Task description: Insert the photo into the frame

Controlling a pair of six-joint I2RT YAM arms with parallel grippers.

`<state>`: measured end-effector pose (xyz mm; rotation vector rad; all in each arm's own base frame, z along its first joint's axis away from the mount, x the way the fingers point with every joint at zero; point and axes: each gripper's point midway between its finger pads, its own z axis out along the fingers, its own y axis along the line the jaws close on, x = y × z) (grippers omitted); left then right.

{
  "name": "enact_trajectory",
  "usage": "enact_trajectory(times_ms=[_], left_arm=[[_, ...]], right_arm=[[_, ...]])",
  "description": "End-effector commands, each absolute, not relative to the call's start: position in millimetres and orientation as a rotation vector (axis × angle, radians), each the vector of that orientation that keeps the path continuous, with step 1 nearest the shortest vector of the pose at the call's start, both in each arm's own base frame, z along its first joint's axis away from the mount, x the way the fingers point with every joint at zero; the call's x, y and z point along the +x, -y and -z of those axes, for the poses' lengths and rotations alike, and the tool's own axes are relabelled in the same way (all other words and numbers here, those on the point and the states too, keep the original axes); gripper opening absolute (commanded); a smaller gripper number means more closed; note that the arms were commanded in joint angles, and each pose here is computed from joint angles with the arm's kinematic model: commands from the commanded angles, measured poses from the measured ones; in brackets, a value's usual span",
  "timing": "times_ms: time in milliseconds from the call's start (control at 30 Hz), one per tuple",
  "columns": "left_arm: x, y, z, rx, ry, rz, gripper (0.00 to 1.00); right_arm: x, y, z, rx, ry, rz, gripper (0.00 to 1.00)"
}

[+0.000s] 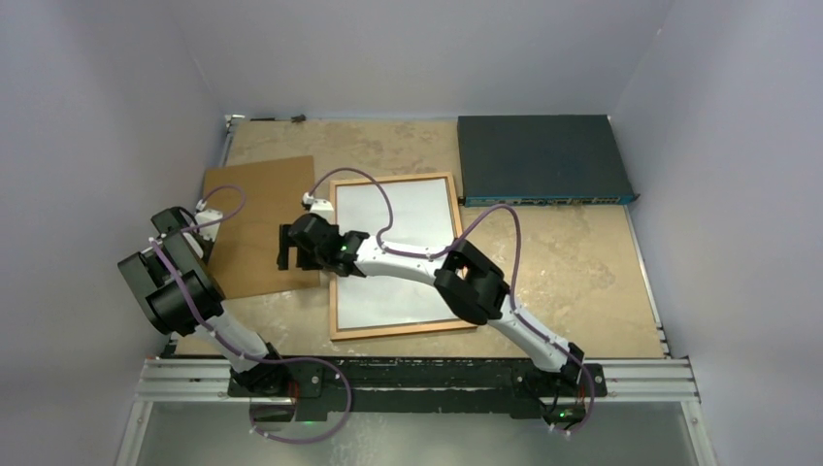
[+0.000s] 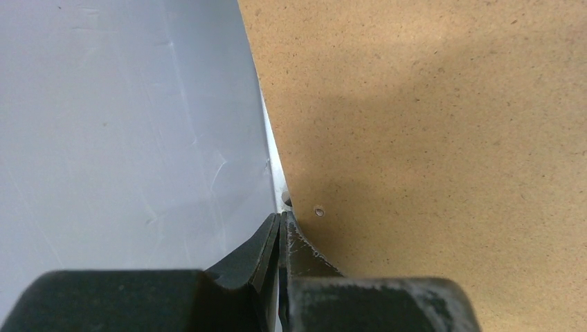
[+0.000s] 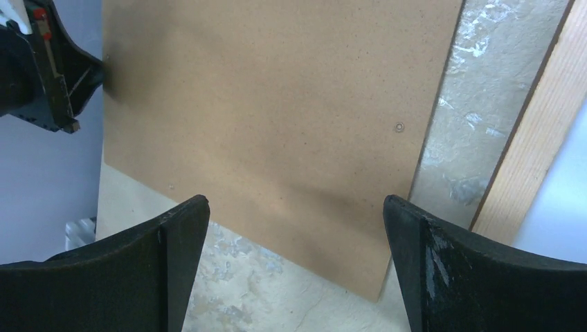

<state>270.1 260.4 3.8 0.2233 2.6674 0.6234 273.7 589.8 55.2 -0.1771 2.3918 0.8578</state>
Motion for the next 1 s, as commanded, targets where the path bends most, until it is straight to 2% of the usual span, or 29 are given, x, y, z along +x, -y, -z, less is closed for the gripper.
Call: enact_trajectory(times_ms=[0, 267, 467, 700, 967], left_arm=[[269.6, -240.3, 6.4, 0.235, -2.687, -0.478, 0.00], [267.2, -237.9, 15.4, 0.235, -2.702, -0.460, 0.00], [266.3, -234.9, 21.5, 0.235, -2.711, -0.437, 0.00], [265.0, -225.8, 38.3, 0.236, -2.731, -0.362, 0.00], [258.8, -203.5, 49.9, 0.271, -2.750, -0.272, 0.00]], right_arm=[[280.1, -564.1, -51.0, -0.159, -2.408, -0.663, 0.99], [275.2, -559.8, -41.3, -0.168, -2.435, -0.591, 0.99], [261.2, -572.8, -27.5, -0.197, -2.485, -0.649, 0.99], [237.5, -597.8, -31.4, -0.215, -2.566, -0.873, 0.99], [222.7, -608.4, -111.2, -0.151, -2.419, -1.348, 0.99]])
